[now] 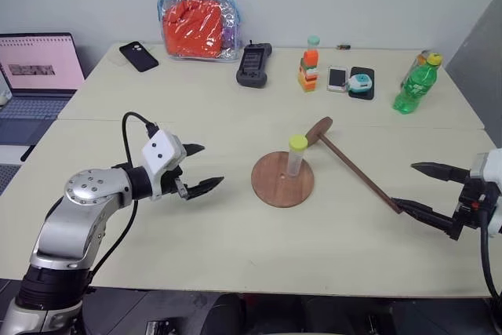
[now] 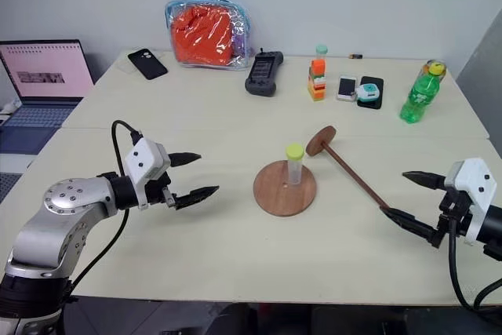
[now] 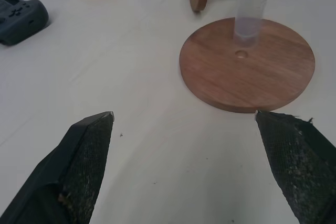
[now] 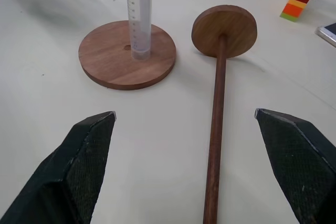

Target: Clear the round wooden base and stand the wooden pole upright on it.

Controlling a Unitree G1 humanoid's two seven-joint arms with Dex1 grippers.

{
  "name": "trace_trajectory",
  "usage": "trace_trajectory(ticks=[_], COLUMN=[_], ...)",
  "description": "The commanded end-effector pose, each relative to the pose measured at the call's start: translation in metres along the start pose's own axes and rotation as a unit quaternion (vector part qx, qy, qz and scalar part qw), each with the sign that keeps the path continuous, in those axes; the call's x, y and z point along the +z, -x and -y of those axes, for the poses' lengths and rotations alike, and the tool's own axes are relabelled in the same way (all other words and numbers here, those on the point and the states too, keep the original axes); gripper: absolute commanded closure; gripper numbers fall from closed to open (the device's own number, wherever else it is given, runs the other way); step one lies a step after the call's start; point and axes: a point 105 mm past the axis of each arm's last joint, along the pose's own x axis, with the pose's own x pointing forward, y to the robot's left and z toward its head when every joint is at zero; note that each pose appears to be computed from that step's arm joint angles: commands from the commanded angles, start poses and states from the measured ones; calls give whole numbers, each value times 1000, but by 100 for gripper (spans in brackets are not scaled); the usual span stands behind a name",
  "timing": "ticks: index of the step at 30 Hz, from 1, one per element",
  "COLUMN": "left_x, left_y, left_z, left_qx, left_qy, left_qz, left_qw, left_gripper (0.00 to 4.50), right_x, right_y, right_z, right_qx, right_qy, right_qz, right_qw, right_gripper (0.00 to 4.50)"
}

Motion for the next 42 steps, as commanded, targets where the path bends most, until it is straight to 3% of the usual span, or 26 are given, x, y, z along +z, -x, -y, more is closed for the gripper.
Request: trace_trajectory(ticks=[1,8,15,29,42], left_x=[15,15,22,32,49], left_y=[2,-4,-14,-103,-161], left_z=[-2,-1,12,19,38], left_qx=[6,-4,-72,-175,-227], left_qy=[-22,-35,-32,-54,-36], left_qz=[22,17,48,78,122], left_qw=[999,999,996,980,966], left_gripper=[0,0,0,0,0], right_x=[10,10,12,21,16], right_y=[1,-1,-1,-8,-3], right_z=[6,3,-4,-50,-61], right_qx=[-23,-27,-24,1,-18], right_qy=[23,21,18,-11,-26], right_qz=[20,26,29,28,23], right_qw=[999,999,999,1000,999], right_gripper=[4,4,4,4,4])
